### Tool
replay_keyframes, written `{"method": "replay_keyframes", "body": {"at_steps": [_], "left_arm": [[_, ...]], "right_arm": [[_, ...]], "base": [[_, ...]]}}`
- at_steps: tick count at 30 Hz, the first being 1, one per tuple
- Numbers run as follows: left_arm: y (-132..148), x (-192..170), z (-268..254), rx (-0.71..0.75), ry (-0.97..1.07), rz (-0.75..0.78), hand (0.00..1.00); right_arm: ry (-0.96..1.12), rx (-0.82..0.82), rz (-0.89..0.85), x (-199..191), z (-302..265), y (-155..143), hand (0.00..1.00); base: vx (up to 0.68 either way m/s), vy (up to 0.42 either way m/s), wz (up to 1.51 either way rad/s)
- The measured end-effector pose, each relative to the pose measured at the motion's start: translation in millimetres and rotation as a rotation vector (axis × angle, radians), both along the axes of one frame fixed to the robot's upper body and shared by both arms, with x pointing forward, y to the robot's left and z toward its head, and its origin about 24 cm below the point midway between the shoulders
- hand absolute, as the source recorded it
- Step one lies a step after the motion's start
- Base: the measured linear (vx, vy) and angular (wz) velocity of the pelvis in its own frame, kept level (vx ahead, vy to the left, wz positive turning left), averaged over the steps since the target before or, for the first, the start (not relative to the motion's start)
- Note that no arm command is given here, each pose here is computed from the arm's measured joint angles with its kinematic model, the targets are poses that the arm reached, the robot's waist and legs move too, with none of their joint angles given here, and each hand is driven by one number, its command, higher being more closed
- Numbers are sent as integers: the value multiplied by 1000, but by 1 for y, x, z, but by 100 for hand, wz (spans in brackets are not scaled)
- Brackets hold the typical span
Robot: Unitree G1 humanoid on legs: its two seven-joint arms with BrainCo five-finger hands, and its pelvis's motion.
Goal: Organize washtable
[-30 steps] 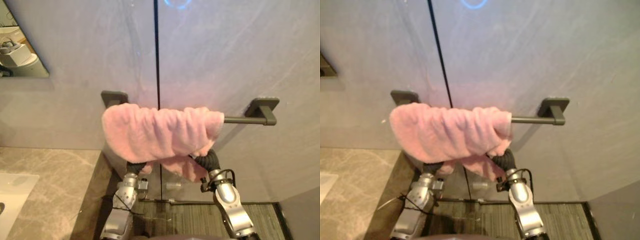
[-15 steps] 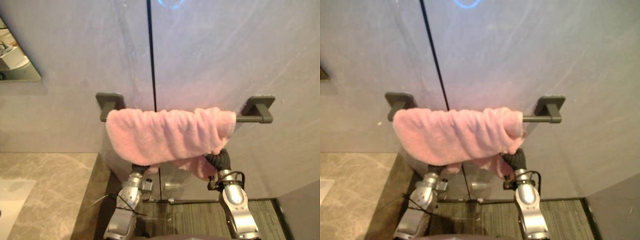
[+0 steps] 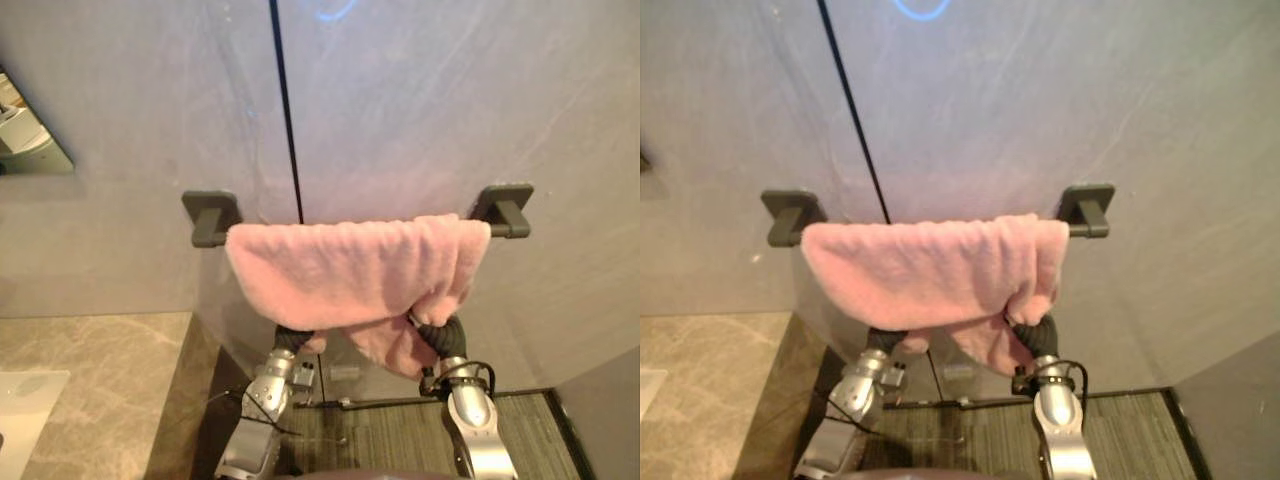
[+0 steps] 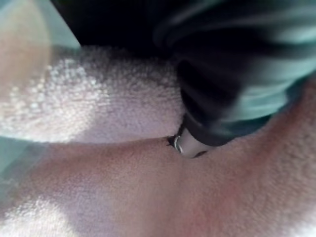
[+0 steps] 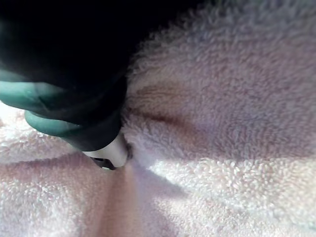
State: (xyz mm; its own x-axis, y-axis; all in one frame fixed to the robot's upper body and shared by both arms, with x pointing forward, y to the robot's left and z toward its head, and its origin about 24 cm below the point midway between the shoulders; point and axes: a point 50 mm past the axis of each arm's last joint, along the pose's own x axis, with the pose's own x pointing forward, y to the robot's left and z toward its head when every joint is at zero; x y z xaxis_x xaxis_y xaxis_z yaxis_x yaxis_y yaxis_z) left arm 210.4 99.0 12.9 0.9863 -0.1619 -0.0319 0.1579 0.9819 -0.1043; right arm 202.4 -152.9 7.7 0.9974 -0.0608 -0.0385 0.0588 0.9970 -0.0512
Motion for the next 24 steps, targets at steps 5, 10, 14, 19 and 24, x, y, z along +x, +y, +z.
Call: {"method": "replay_keyframes", "body": {"at_steps": [5,10,14,19,24], "left_arm": [[6,0,-6,5,25,30,0],[12,-5,-20,-2,93,66,0],[15,-13,-28,-19,136,88,0],[20,-22,-40,-87,206,147,0],[25,-30,-45,-136,243,199,0]], "right_arm": [[24,-1,2,-1,-6,0,0],[58,-2,3,-3,-13,0,0],[123,-1,-5,-12,-26,-1,0],[203,46,-37,-30,-41,-4,0],[245,87,-74,-43,-48,-7,0]], "base": [[0,0,0],[0,0,0],[0,0,0],[0,0,0],[0,0,0]]}}
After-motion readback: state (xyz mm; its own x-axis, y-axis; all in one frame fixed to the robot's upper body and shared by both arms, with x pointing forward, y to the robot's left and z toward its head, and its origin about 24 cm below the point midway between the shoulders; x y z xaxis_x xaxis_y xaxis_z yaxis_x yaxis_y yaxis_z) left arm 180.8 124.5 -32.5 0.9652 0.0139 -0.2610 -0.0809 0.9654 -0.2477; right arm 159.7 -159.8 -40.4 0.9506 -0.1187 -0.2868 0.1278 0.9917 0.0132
